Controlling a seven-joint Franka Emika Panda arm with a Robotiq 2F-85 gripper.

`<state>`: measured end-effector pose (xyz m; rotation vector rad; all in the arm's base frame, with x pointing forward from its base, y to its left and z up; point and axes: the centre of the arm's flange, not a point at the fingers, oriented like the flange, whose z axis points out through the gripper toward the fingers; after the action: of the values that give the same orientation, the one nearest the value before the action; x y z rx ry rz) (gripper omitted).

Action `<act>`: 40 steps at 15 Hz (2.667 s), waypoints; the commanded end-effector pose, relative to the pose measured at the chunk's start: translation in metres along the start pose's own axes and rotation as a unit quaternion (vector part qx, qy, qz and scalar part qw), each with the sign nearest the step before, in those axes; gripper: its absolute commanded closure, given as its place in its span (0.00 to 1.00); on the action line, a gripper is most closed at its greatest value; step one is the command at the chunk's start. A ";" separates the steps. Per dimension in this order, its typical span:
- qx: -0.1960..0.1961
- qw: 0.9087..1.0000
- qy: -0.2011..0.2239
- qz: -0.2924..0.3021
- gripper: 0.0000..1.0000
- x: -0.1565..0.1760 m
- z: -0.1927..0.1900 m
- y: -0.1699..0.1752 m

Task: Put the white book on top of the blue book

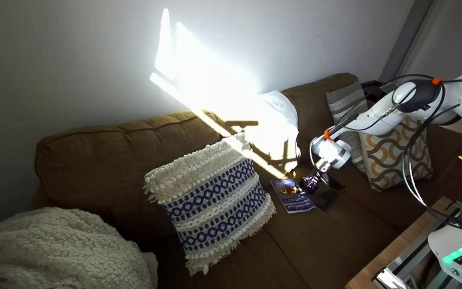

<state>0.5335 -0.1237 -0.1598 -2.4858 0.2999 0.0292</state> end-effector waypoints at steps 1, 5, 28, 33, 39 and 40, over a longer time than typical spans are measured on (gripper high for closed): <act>0.023 1.000 0.009 -0.010 0.99 0.005 0.011 0.014; 0.027 1.000 -0.004 -0.007 0.97 0.004 -0.001 0.013; -0.110 0.990 0.038 -0.078 0.97 0.044 -0.146 0.085; -0.094 0.987 0.036 -0.122 0.97 0.062 -0.137 0.071; -0.103 0.986 0.006 -0.129 0.31 0.055 -0.129 0.062; -0.104 0.986 0.002 -0.128 0.23 0.054 -0.130 0.057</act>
<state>0.5659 -0.2602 -0.0956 -2.7183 0.0153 -0.1008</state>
